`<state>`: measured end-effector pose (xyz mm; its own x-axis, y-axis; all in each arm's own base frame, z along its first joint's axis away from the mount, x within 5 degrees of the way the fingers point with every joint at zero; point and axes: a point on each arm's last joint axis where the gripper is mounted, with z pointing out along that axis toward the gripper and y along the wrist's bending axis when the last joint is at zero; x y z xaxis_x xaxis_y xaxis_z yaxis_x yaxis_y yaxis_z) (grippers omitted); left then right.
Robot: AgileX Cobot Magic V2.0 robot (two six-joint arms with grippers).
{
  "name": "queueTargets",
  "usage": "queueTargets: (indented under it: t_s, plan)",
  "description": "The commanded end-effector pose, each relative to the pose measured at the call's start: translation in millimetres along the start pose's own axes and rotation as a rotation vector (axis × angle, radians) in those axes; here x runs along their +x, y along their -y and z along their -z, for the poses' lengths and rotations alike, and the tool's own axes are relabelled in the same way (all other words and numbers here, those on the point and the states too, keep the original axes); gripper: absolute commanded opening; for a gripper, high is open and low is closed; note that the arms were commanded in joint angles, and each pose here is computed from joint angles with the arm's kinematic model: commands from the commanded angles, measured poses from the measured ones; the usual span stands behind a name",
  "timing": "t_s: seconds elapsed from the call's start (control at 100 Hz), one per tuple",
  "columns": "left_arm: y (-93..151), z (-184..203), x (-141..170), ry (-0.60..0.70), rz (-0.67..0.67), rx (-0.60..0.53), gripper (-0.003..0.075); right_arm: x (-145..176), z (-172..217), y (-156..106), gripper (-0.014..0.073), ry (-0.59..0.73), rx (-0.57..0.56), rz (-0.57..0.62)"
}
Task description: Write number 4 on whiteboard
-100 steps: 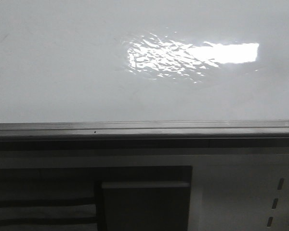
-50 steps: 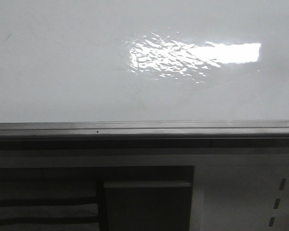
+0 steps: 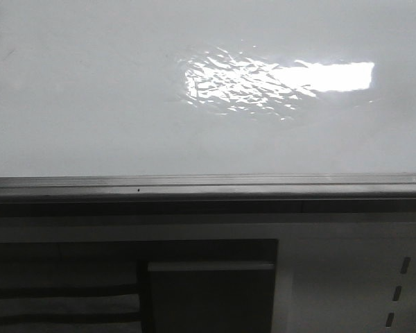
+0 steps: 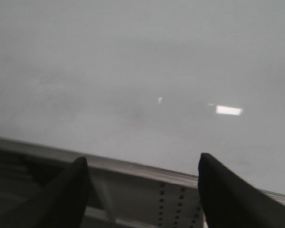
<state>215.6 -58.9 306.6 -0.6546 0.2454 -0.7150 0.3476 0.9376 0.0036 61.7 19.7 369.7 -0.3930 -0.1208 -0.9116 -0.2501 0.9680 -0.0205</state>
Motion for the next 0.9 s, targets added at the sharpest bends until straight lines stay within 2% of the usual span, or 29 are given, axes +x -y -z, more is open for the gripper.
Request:
queueTargets:
  t_s: [0.0,0.08,0.21,0.3,0.39,0.55,0.7,0.89]
  plan:
    - [16.7,26.1,-22.2,0.038,-0.125,0.075,-0.0020,-22.7,-3.4,-12.5,0.0437,0.016,-0.177,0.071]
    - [35.9,38.5,-28.0,0.006,-0.229,0.184,-0.0020,-29.6,-13.9,-21.4,0.0437,-0.029,-0.324,0.104]
    - [70.7,55.8,-34.9,-0.006,-0.361,0.396,-0.0020,-37.3,-34.0,-29.8,0.0437,-0.090,-0.511,0.273]
    - [91.9,60.6,-36.3,-0.050,-0.461,0.500,-0.0020,-41.3,-48.5,-32.8,0.0437,-0.150,-0.601,0.333]
    - [111.5,57.8,-37.1,-0.078,-0.569,0.570,-0.0020,-45.8,-61.1,-38.9,0.0437,-0.151,-0.671,0.422]
    - [139.6,47.6,-37.8,-0.095,-0.717,0.647,-0.0020,-52.4,-77.8,-58.1,0.0437,-0.079,-0.768,0.585]
    - [159.4,38.5,-34.9,-0.126,-0.784,0.690,-0.0020,-58.5,-90.3,-77.0,0.0437,-0.045,-0.819,0.617]
    - [171.0,38.6,-31.2,-0.119,-0.853,0.712,-0.0020,-65.8,-101.4,-96.5,0.0437,-0.050,-0.892,0.648]
